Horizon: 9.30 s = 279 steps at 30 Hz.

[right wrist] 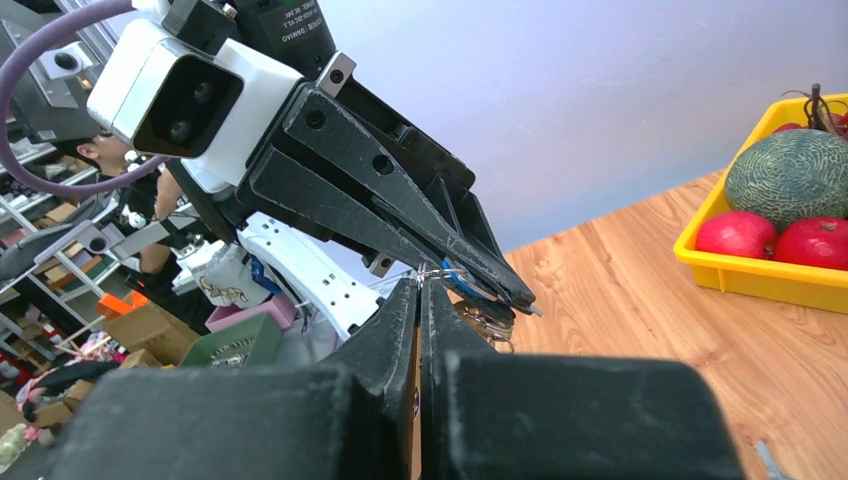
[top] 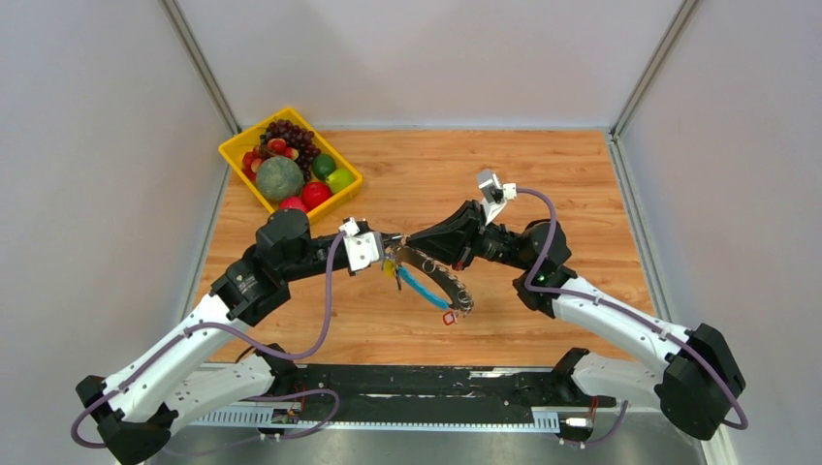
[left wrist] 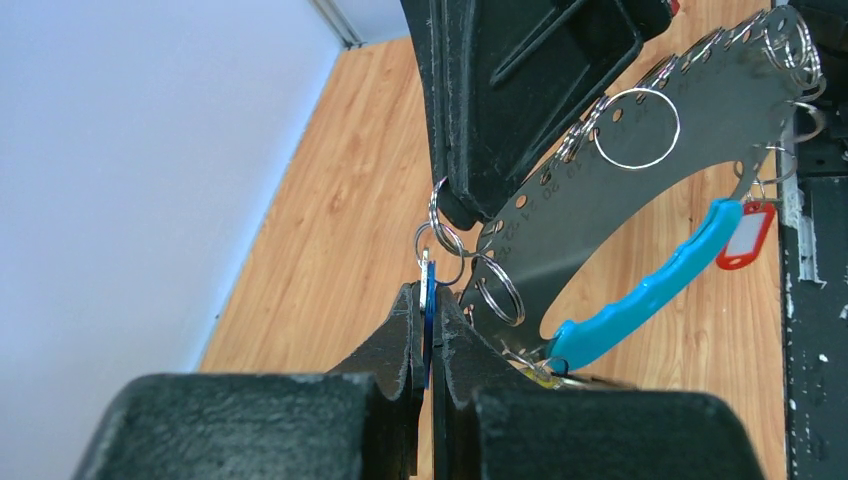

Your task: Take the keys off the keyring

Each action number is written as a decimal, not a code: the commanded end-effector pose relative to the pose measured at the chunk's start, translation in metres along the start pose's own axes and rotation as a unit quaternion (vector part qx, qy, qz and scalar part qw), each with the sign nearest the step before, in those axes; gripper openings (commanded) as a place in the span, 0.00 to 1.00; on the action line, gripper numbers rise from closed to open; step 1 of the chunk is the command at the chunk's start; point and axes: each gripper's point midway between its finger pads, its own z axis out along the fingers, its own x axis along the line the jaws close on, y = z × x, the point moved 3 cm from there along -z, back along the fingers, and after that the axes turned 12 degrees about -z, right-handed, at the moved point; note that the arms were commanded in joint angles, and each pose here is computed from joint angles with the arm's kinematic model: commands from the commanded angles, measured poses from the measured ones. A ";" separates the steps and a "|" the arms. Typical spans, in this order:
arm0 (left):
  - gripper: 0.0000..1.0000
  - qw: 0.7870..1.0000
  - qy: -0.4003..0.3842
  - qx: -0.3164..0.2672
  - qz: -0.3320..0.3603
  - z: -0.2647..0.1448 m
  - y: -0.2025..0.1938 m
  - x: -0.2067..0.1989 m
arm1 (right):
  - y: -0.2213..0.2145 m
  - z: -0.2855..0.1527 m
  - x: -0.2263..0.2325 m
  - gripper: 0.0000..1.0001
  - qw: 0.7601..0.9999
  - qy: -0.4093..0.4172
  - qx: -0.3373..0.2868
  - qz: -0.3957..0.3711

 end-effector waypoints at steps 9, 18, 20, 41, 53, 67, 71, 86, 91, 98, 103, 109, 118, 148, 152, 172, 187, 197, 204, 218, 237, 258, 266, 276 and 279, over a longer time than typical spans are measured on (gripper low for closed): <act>0.00 0.999 -0.029 -0.003 0.028 0.003 -0.002 -0.010 | 0.030 0.014 0.001 0.00 0.998 0.003 -0.064 0.022; 0.00 0.999 -0.004 0.017 0.040 0.005 -0.008 -0.005 | 0.026 0.014 -0.012 0.00 0.995 -0.040 -0.070 0.060; 0.00 0.999 0.004 0.027 0.044 0.006 -0.011 -0.003 | 0.026 0.013 -0.015 0.00 0.993 -0.049 -0.080 0.070; 0.00 0.991 0.036 0.108 0.073 0.018 -0.031 -0.003 | 0.024 0.010 0.000 0.00 0.995 -0.017 -0.056 0.082; 0.00 0.992 0.045 0.090 0.072 0.014 -0.028 0.000 | 0.017 0.009 0.021 0.00 0.990 0.054 -0.020 0.128; 0.00 0.995 0.043 0.069 0.064 0.002 -0.006 0.002 | -0.027 0.001 0.009 0.00 0.989 0.033 0.107 0.094; 0.00 0.995 0.040 0.068 0.060 -0.003 0.001 0.002 | -0.035 -0.004 0.002 0.00 0.988 0.014 0.142 0.054; 0.00 0.997 0.027 0.064 0.039 -0.007 0.019 0.000 | -0.066 -0.015 -0.004 0.00 0.978 0.041 0.206 0.001; 0.00 0.998 0.016 0.051 0.027 -0.003 0.024 -0.003 | -0.072 -0.012 -0.010 0.00 0.977 0.038 0.212 -0.001; 0.00 0.997 0.042 0.066 0.021 -0.002 0.020 0.005 | -0.057 -0.009 -0.021 0.40 0.981 -0.012 0.189 -0.037; 0.00 0.995 0.057 0.085 0.012 -0.008 0.021 0.009 | -0.039 -0.021 -0.023 0.54 0.979 -0.056 0.168 -0.101; 0.00 0.990 0.100 0.097 -0.028 -0.011 0.026 0.020 | -0.022 -0.027 -0.013 0.71 0.980 -0.067 0.147 -0.120; 0.00 0.971 0.166 0.118 -0.123 -0.005 0.033 0.036 | -0.030 -0.004 -0.015 1.00 0.968 -0.154 0.141 -0.138; 0.00 0.937 0.105 0.210 -0.259 -0.008 0.021 0.000 | -0.006 -0.017 0.000 0.64 0.941 -0.147 0.153 -0.264; 0.00 0.928 0.100 0.214 -0.287 -0.005 0.020 -0.005 | -0.006 -0.007 0.013 0.55 0.949 -0.099 0.150 -0.258; 0.00 0.915 0.044 0.202 -0.348 -0.001 0.038 -0.024 | -0.022 0.004 0.019 0.45 0.952 -0.044 0.146 -0.265; 0.00 0.916 0.055 0.196 -0.347 -0.004 0.042 -0.021 | -0.028 -0.001 0.018 0.39 0.957 -0.054 0.155 -0.240; 0.00 0.915 0.057 0.201 -0.345 -0.002 0.039 -0.020 | -0.027 -0.018 0.023 0.44 0.956 -0.060 0.151 -0.243; 0.00 0.916 0.046 0.196 -0.348 -0.001 0.043 -0.022 | -0.027 -0.012 0.022 0.39 0.955 -0.054 0.154 -0.248; 0.00 0.916 0.030 0.190 -0.353 -0.003 0.048 -0.027 | -0.023 0.004 0.019 0.36 0.952 -0.042 0.153 -0.261; 0.00 0.912 0.013 0.196 -0.359 -0.006 0.048 -0.033 | -0.014 0.006 0.016 0.16 0.951 -0.055 0.127 -0.275; 0.00 0.893 -0.033 0.239 -0.380 -0.005 0.038 -0.050 | -0.011 -0.002 0.018 0.05 0.955 -0.068 0.089 -0.274; 0.00 0.890 -0.013 0.249 -0.382 -0.009 0.033 -0.048 | -0.019 -0.005 0.024 0.00 0.956 -0.043 0.083 -0.278; 0.00 0.865 -0.001 0.263 -0.428 -0.005 0.042 -0.035 | -0.045 -0.016 0.033 0.00 0.941 0.025 0.124 -0.315; 0.00 0.856 0.001 0.264 -0.444 -0.004 0.041 -0.030 | -0.048 -0.020 0.034 0.00 0.935 0.031 0.129 -0.330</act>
